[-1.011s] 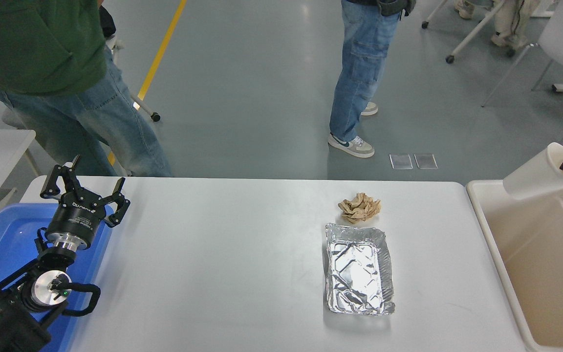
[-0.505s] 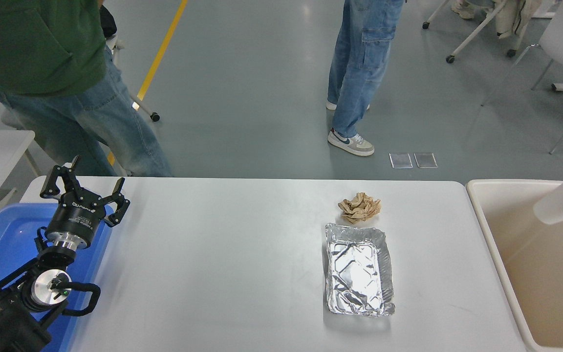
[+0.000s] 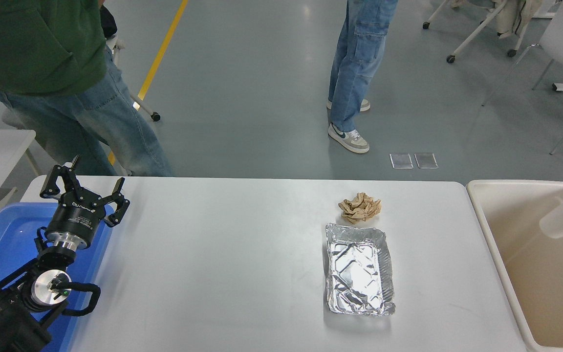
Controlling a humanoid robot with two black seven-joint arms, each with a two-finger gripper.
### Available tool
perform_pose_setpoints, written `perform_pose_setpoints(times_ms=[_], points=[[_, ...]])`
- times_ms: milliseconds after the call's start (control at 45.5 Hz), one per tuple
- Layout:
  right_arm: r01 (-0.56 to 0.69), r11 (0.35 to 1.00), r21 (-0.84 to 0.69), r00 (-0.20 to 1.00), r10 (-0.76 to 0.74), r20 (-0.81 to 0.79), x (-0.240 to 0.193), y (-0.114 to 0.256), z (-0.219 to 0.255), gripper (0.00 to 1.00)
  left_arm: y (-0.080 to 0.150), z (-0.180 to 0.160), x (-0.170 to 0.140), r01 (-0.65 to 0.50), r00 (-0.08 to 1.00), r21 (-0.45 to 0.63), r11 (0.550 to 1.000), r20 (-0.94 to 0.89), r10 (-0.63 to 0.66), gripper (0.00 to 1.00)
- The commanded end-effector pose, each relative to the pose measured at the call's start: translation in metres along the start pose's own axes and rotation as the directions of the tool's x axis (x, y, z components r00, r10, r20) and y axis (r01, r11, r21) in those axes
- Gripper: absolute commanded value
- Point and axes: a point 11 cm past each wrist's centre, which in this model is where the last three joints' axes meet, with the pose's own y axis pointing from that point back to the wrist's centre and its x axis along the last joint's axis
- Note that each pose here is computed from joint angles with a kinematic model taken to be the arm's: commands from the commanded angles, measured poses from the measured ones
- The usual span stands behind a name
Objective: Clean the table surface
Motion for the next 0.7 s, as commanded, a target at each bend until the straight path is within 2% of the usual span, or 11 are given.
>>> perform_pose_setpoints(times_ms=[0,264,681], points=[[0.008,0.999,-0.047,1.000,-0.008,0.001,-0.017,0.006,0.014,0.00,0.000,0.000,0.000,-0.001,1.000,0.000,1.000,0.001,0.001,0.99],[0.035,0.997,-0.071,0.998,-0.031,0.055,-0.044,0.012,0.020,0.00,0.000,0.000,0.000,-0.001,1.000,0.000,1.000,0.001,0.001,0.99],[0.040,0.996,-0.074,0.998,-0.035,0.059,-0.046,0.013,0.022,0.00,0.000,0.000,0.000,-0.001,1.000,0.000,1.000,0.001,0.001,0.99]])
